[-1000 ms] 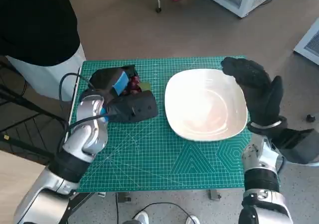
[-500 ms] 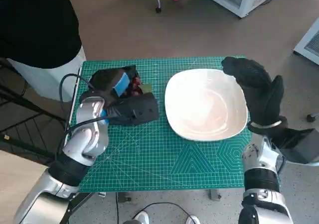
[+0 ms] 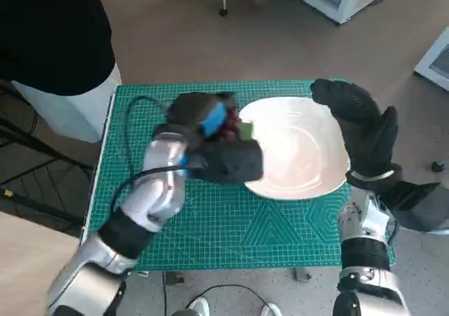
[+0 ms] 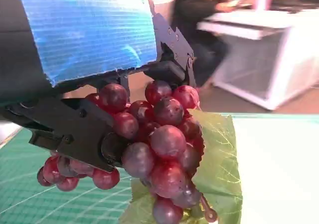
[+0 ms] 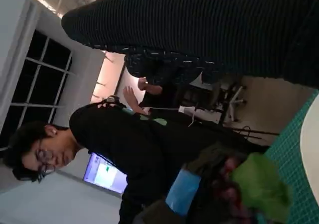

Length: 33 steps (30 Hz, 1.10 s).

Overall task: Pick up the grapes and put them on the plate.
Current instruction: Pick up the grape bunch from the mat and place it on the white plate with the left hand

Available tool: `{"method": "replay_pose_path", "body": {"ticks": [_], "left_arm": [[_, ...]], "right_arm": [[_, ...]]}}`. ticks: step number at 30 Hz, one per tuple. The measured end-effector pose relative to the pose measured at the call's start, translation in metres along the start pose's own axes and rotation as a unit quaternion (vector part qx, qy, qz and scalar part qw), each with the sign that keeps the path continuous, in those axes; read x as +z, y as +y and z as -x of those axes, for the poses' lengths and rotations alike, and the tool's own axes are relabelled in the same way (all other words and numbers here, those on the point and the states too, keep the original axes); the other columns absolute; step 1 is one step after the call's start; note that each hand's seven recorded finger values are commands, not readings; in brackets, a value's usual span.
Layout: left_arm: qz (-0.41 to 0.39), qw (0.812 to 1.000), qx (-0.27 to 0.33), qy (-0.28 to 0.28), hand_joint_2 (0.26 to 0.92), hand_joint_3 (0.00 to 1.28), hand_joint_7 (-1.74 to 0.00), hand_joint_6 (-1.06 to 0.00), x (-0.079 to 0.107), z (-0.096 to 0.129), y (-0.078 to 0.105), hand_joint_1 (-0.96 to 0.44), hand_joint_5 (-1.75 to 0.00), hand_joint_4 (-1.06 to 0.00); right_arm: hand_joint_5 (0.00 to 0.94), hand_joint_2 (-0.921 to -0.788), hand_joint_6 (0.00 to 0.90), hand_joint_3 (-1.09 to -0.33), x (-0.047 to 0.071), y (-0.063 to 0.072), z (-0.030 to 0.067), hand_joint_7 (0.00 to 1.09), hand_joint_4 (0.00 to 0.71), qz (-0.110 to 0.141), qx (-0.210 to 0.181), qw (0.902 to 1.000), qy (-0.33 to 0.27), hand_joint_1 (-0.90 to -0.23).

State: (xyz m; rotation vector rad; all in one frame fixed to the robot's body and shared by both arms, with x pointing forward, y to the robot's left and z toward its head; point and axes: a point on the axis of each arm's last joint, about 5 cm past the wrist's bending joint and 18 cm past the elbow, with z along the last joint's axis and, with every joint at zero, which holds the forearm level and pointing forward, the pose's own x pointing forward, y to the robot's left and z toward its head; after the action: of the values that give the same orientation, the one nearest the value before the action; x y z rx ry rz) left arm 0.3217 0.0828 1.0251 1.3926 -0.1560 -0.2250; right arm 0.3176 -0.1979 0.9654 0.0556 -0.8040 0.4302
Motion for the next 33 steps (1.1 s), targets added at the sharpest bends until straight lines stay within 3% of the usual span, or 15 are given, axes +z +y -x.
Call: {"method": "replay_pose_path", "body": {"ticks": [5, 16, 24, 33], "left_arm": [[-0.018, 0.999, 0.0, -0.036, 0.921, 0.17, -1.27, -0.53, 0.012, -0.009, -0.002, 0.0, -1.33, -0.54], [-0.038, 0.996, -0.016, -0.083, 0.921, 0.35, -1.49, -0.34, 0.045, -0.028, -0.01, 0.0, -1.53, -0.33], [-0.034, 0.993, -0.028, -0.112, 0.921, 0.34, -1.48, -0.35, 0.066, -0.036, -0.017, 0.0, -1.51, -0.35], [-0.017, 0.991, -0.048, -0.125, 0.921, 0.42, -1.57, -0.26, 0.075, -0.039, -0.024, 0.0, -1.6, -0.26]], "right_arm": [[0.0, -0.921, 0.424, -0.564, 0.001, -0.001, 0.0043, 0.0, 0.308, 0.004, -0.004, 1.0, 0.0, -0.6], [0.001, -0.921, 0.419, -0.583, 0.007, -0.006, 0.0074, 0.0, 0.307, 0.02, -0.013, 0.9996, -0.013, -0.596], [0.0, -0.921, 0.412, -0.595, 0.01, -0.006, 0.0094, 0.0, 0.303, 0.027, -0.02, 0.9993, -0.018, -0.599], [0.001, -0.921, 0.406, -0.604, 0.012, -0.007, 0.0084, 0.0, 0.303, 0.028, -0.021, 0.9992, -0.021, -0.586]]}}
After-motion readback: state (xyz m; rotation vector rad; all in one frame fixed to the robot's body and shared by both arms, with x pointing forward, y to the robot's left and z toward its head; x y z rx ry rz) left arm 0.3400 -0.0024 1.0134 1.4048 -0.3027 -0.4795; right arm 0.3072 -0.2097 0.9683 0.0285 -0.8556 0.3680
